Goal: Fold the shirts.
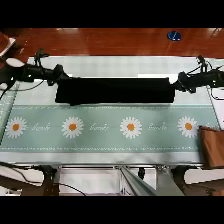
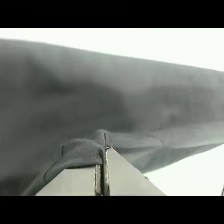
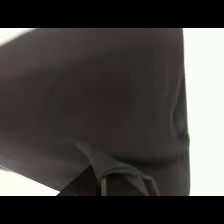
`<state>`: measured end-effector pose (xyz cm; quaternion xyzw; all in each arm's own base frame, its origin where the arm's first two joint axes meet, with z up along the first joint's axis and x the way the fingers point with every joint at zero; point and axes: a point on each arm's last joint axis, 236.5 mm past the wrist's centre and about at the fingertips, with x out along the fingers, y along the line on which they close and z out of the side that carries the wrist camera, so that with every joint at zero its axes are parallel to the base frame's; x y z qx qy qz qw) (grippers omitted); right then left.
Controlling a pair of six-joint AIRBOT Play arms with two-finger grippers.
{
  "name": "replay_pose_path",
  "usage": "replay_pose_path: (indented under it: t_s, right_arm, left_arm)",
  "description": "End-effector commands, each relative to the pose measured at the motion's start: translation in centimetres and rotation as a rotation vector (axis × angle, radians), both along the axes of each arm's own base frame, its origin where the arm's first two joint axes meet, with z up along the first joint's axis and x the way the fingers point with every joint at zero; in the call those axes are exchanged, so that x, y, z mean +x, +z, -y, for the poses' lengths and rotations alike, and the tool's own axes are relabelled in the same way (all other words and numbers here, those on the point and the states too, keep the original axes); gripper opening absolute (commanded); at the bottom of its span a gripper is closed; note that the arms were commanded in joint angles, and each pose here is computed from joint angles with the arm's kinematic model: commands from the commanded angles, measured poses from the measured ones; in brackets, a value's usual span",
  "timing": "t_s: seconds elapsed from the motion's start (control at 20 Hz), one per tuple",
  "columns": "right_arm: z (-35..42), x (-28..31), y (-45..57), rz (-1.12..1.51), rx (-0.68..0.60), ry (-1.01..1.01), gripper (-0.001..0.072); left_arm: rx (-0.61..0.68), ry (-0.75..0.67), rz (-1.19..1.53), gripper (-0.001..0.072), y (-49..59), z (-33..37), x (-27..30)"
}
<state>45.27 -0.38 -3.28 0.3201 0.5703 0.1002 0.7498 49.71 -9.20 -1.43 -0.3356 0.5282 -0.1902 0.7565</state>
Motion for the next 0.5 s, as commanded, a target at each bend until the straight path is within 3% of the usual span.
replay_pose_path:
  t_s: [0.0,0.05,0.1,0.15,0.2,0.3,0.45]
  right_arm:
    - [0.2,3.4,-1.1,0.02,0.043,-0.026,0.0028]
    - [0.1,4.1,-1.4,0.025,0.059,-0.035,0.0028]
    - [0.2,5.0,-1.8,0.037,0.075,-0.054,0.0104]
    - [0.3,5.6,-2.2,0.047,0.086,-0.076,0.0358]
    - [0.5,6.0,-2.4,0.062,0.074,-0.076,0.0412]
    - [2.7,6.0,-1.4,0.071,0.05,-0.093,0.0412]
    - [7.5,4.3,0.8,0.057,0.049,-0.156,0.0412]
  left_arm:
    - [-0.039,-0.008,-0.046,0.0019,-1.6,0.6,3.8]
    - [-0.044,-0.026,-0.061,0.0019,-2.4,0.8,4.1]
    - [-0.05,-0.037,-0.081,0.0055,-3.4,1.0,4.1]
    - [-0.053,-0.045,-0.1,0.0295,-4.2,1.2,3.9]
    - [-0.06,-0.051,-0.121,0.0504,-4.7,1.3,3.5]
    - [-0.033,-0.037,-0.158,0.0508,-4.5,-1.0,3.0]
    - [0.174,-0.016,-0.239,0.0508,-3.5,-8.7,0.0]
